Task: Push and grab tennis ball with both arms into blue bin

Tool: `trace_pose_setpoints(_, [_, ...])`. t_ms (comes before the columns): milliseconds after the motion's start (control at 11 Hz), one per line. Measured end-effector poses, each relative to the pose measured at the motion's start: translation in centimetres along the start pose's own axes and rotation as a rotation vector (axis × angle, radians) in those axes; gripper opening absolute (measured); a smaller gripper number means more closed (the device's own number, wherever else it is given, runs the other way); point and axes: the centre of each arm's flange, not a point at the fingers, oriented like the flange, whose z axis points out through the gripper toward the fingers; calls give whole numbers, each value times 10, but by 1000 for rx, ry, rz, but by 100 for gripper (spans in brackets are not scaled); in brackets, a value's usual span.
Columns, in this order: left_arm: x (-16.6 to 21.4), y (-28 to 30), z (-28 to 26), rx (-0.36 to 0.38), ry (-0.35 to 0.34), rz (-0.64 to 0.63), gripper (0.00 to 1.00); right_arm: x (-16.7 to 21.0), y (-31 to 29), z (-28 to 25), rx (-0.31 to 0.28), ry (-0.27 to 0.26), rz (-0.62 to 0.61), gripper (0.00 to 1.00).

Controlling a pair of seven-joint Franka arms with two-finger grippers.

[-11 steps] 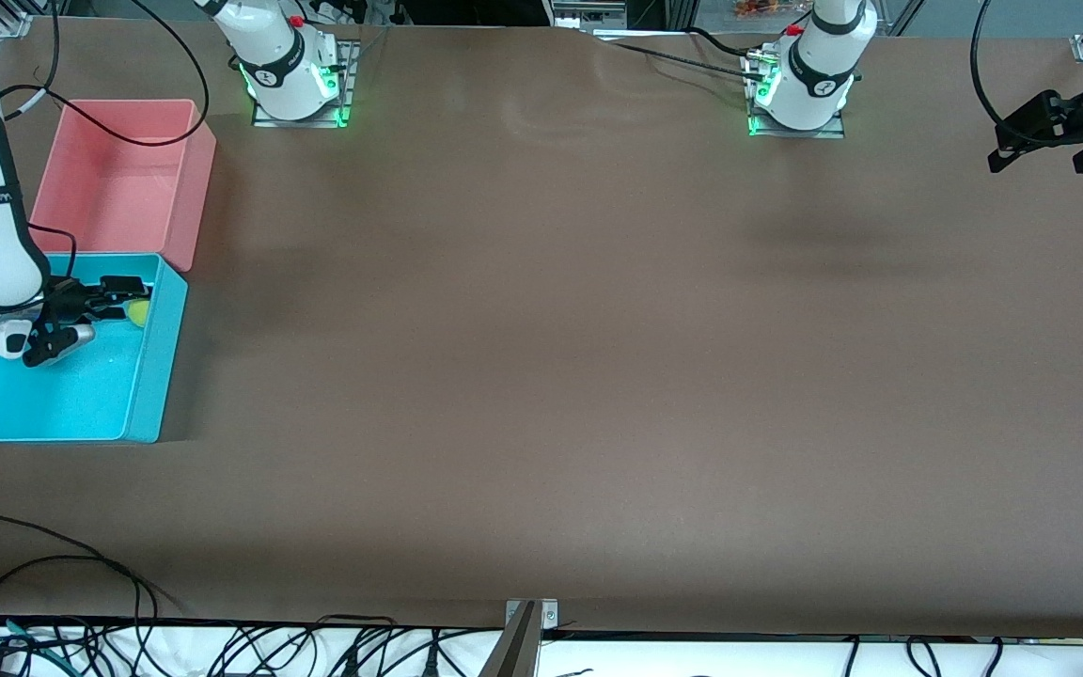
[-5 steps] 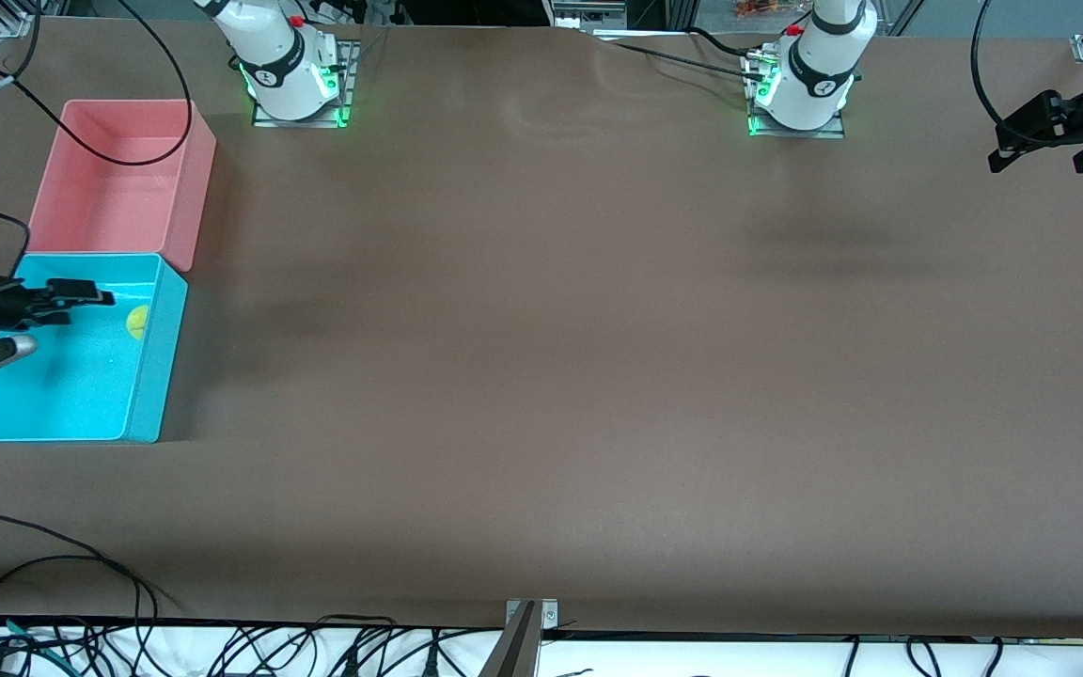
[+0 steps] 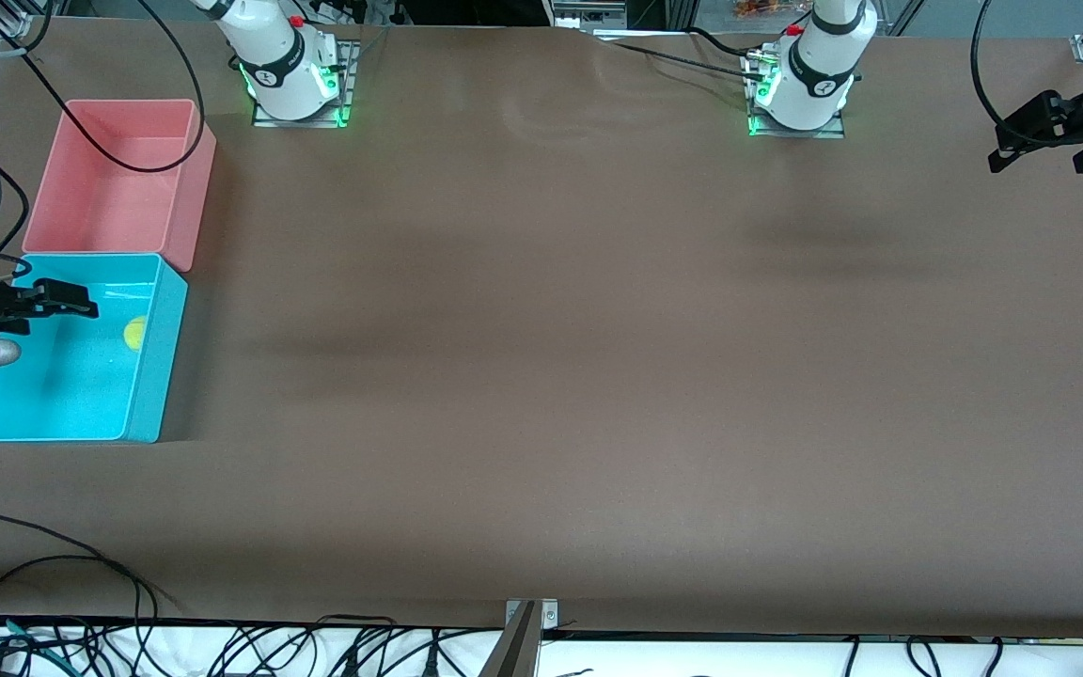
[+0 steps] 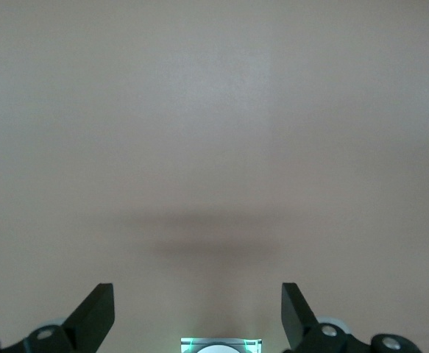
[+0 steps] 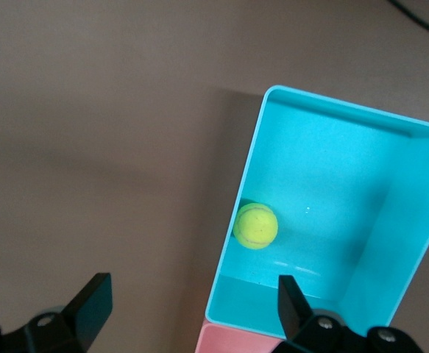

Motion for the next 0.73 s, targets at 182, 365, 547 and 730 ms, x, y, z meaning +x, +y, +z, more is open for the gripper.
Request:
trace_pose_setpoints(182, [0, 0, 0, 0, 0, 0, 100, 0, -9, -34, -12, 18, 52, 100])
trace_pose_setpoints(365, [0, 0, 0, 0, 0, 0, 100, -7, -11, -69, -17, 30, 86, 100])
trace_pose_setpoints(547, [0, 0, 0, 0, 0, 0, 100, -12, -15, -96, -20, 41, 138, 100])
trace_pose_setpoints(730, [0, 0, 0, 0, 0, 0, 100, -19, -21, -119, -25, 72, 191, 100])
